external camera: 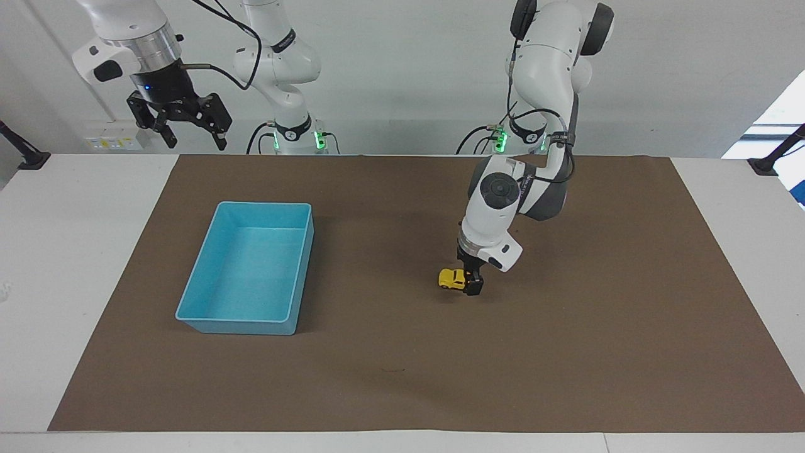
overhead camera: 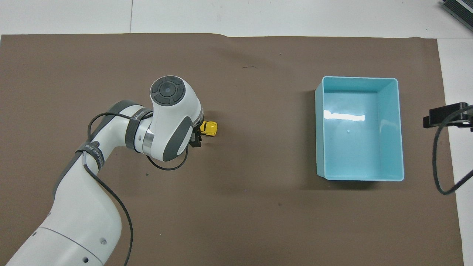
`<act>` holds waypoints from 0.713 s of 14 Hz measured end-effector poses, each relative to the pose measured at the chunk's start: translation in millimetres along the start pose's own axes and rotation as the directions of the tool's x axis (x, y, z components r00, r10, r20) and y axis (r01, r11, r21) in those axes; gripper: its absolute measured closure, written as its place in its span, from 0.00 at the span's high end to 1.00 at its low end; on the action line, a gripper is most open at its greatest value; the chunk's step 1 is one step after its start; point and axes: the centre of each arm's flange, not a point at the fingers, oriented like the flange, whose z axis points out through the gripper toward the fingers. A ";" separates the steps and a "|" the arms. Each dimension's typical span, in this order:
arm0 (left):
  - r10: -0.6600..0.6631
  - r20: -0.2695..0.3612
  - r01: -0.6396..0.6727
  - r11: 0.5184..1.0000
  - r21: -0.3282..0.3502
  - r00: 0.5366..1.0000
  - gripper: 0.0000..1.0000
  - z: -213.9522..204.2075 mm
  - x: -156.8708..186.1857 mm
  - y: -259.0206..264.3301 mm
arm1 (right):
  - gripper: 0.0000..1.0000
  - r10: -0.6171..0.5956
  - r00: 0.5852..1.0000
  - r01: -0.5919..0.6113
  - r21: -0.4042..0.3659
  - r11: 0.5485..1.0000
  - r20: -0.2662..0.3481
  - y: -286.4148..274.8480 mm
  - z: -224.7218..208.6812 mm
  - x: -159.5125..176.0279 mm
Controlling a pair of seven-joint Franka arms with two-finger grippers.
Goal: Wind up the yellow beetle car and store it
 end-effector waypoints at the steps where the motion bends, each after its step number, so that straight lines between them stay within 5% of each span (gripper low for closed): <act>1: -0.001 0.002 0.001 1.000 -0.004 1.000 1.00 -0.3 -0.2 0.4 | 1.00 0.000 1.000 0.000 0.000 1.000 0.000 0.0 0.0 0.0; 7: -0.001 0.003 0.001 1.000 -0.007 1.000 0.93 2.8 0.1 0.2 | 1.00 0.000 1.000 0.000 0.000 1.000 0.000 0.0 0.0 0.0; 10: -0.001 0.003 0.001 1.000 -0.007 1.000 0.59 3.1 0.0 0.2 | 1.00 0.000 1.000 0.000 0.000 1.000 0.000 0.0 0.0 0.0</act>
